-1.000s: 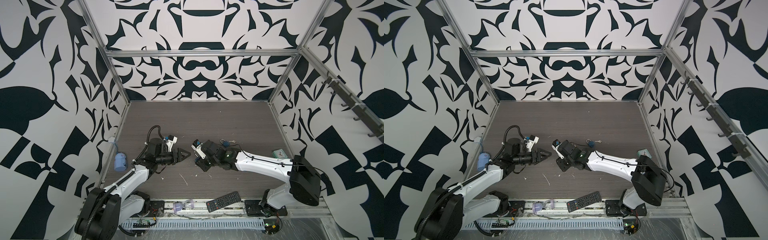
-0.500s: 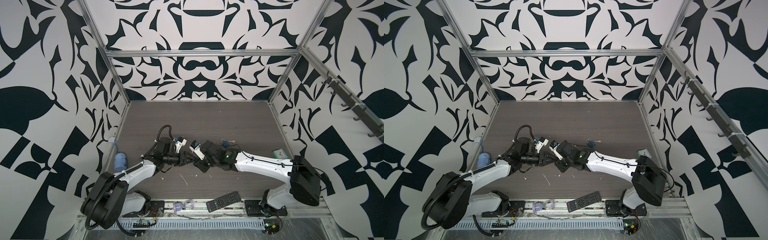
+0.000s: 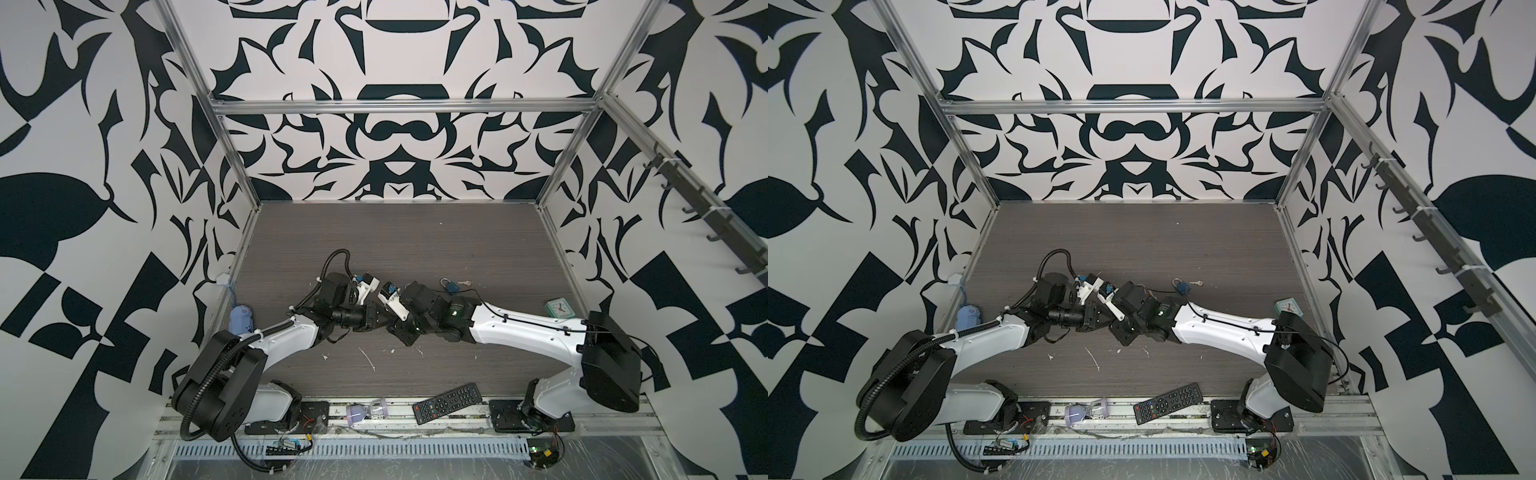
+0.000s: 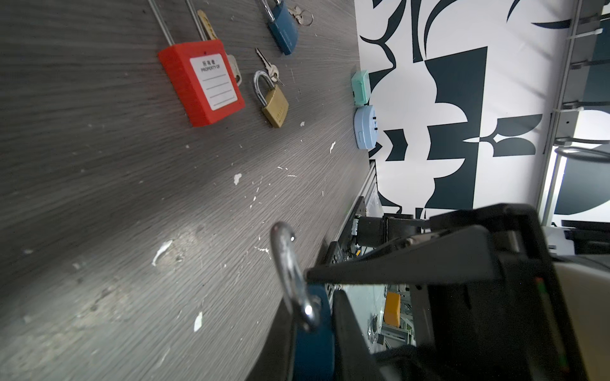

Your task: Lock with the key

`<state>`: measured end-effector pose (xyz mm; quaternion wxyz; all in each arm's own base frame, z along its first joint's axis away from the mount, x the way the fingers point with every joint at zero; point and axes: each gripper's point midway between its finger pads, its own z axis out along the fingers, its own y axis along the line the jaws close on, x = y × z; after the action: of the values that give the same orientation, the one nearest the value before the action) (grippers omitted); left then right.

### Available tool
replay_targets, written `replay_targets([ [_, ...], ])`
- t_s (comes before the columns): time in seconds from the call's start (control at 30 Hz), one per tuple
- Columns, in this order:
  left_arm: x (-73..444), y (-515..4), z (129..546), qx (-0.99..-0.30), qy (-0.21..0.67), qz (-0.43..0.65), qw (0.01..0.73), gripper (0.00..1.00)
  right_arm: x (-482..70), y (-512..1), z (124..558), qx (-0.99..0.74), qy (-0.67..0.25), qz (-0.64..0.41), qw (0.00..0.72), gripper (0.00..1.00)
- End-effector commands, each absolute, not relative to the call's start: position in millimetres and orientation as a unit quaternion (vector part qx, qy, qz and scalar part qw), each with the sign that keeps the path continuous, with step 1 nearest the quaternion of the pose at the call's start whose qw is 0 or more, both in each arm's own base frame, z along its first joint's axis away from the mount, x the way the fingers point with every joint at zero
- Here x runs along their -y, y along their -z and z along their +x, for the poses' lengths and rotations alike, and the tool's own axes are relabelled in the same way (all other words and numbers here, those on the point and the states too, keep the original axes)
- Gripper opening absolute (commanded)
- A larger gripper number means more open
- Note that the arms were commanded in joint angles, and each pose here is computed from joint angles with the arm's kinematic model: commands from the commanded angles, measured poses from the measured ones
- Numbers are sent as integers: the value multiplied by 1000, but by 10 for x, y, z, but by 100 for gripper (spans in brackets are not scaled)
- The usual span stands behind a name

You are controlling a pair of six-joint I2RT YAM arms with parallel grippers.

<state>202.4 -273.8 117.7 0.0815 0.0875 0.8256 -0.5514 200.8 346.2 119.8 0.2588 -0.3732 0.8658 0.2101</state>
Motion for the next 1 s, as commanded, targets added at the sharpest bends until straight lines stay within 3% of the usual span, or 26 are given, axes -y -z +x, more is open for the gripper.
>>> replay_targets([
  [0.0,2786,-1284,2016,-813,567,94,92,0,-3600,-1737,2167,-846,-248,-342,325,32],
  [0.07,2764,-1311,2048,-812,567,84,108,0,-3591,-1767,2152,-847,-259,-334,324,49],
  [0.13,2736,-1340,2107,-813,564,68,127,0,-3583,-1805,2130,-847,-274,-324,320,57],
  [0.33,2575,-1704,2258,-799,556,38,226,0,-3519,-2014,2166,-845,-315,-267,339,63],
  [0.53,2345,-1823,2369,-793,531,-16,297,0,-3346,-2092,2490,-857,-363,-150,333,61],
  [0.67,2302,-1892,2365,-797,520,-13,306,0,-3236,-2134,2636,-850,-427,-66,301,60],
  [0.97,2295,-2020,2391,-774,548,-25,315,0,-3144,-2338,2642,-794,-529,-42,296,55],
])
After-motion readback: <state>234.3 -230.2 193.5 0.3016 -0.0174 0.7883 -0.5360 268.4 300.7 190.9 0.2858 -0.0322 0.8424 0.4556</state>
